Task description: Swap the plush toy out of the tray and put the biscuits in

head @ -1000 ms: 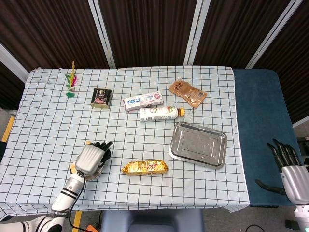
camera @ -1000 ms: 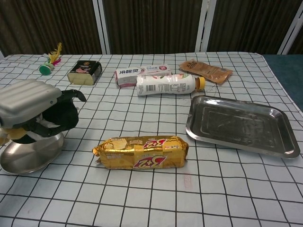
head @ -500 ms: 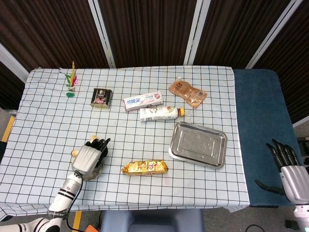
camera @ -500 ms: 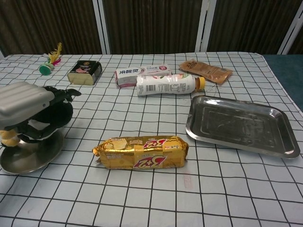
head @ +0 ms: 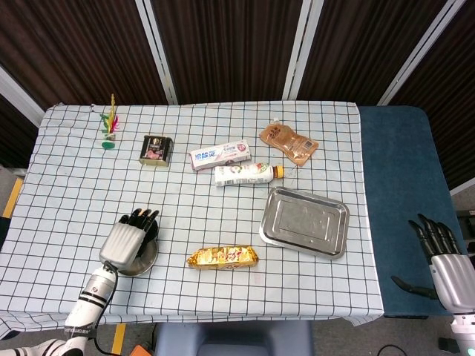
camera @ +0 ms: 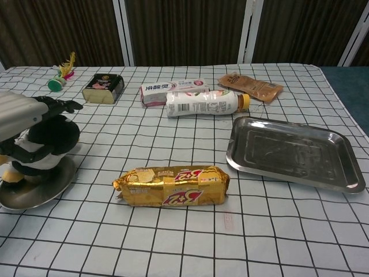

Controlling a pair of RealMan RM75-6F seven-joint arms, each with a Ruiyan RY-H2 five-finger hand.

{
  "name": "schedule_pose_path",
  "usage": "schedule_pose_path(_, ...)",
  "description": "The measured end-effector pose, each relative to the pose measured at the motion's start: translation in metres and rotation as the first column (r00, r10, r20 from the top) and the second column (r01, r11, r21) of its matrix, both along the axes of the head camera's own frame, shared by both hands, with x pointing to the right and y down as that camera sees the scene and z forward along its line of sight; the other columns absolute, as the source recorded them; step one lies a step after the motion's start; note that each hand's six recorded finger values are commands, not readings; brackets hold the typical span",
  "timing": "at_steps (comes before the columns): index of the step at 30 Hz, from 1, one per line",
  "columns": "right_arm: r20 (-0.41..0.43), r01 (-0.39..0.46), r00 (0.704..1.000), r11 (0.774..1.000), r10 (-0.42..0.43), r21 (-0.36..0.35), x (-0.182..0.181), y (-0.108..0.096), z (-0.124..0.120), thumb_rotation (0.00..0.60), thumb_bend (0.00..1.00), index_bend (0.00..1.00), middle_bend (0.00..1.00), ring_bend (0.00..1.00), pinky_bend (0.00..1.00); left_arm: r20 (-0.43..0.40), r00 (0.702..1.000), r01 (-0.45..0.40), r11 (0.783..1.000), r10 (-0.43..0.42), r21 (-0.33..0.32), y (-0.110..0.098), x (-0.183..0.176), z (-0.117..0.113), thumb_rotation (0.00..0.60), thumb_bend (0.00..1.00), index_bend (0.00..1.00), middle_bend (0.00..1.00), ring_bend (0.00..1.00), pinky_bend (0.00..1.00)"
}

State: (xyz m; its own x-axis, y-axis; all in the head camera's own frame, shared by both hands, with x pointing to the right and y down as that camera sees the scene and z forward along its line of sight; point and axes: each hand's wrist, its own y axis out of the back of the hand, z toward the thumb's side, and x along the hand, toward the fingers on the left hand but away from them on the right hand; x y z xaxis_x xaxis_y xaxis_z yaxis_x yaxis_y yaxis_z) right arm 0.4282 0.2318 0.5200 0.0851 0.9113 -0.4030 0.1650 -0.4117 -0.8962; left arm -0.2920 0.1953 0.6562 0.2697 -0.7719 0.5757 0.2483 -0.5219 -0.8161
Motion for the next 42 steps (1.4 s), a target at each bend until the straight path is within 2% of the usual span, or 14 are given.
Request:
schedule_pose_path(5,-0.008,0.001,1.0,1.0,-0.001,-0.003,0.0,0.0,0.001,0.6,0.19,0.02,0.0,0.0,0.0,0.019,0.998,0.057,0.998,-0.058,0.021,0.001,-0.028,-0.014,0.6,0.47,0.0,0.12,0.11,0.3)
schedule_pose_path(8,-0.012,0.0,1.0,1.0,0.0,-0.003,0.0,0.0,0.002,0.6,0.19,0.02,0.0,0.0,0.0,0.021,0.997,0.08,0.997,-0.08,-0.007,0.01,-0.041,-0.018,0.6,0.47,0.0,0.12,0.11,0.3)
schedule_pose_path(12,-0.021,-0.001,1.0,1.0,0.0,-0.009,0.0,0.0,0.004,0.6,0.19,0.02,0.0,0.0,0.0,0.005,0.996,0.092,0.995,-0.091,-0.035,0.013,-0.044,-0.019,0.6,0.47,0.0,0.1,0.1,0.29)
schedule_pose_path(17,-0.024,-0.002,1.0,1.0,0.001,-0.013,0.0,-0.001,0.005,0.6,0.19,0.02,0.0,0.0,0.0,-0.019,0.996,0.084,0.995,-0.086,-0.057,0.014,-0.041,-0.021,0.6,0.43,0.0,0.0,0.01,0.23)
schedule_pose_path(30,-0.023,-0.004,1.0,1.0,0.003,-0.01,0.001,-0.002,0.005,0.6,0.19,0.02,0.0,0.0,0.0,-0.066,0.986,0.146,0.985,-0.152,-0.092,0.015,-0.049,-0.035,0.6,0.35,0.0,0.0,0.0,0.13)
schedule_pose_path(37,-0.027,-0.003,1.0,1.0,0.002,-0.014,0.001,-0.002,0.006,0.6,0.19,0.02,0.0,0.0,0.0,-0.08,0.976,0.198,0.978,-0.203,-0.065,0.011,-0.059,-0.036,0.6,0.3,0.0,0.0,0.0,0.13)
schedule_pose_path(40,-0.03,-0.002,1.0,1.0,0.001,-0.017,0.001,-0.002,0.006,0.6,0.19,0.02,0.0,0.0,0.0,-0.083,0.971,0.221,0.975,-0.223,-0.034,0.01,-0.067,-0.037,0.6,0.29,0.0,0.0,0.0,0.13)
schedule_pose_path(42,-0.033,0.0,0.999,1.0,-0.001,-0.022,0.001,-0.001,0.007,0.6,0.19,0.01,0.0,0.0,0.0,-0.071,0.972,0.227,0.974,-0.226,0.0,0.01,-0.075,-0.039,0.6,0.33,0.0,0.0,0.0,0.13)
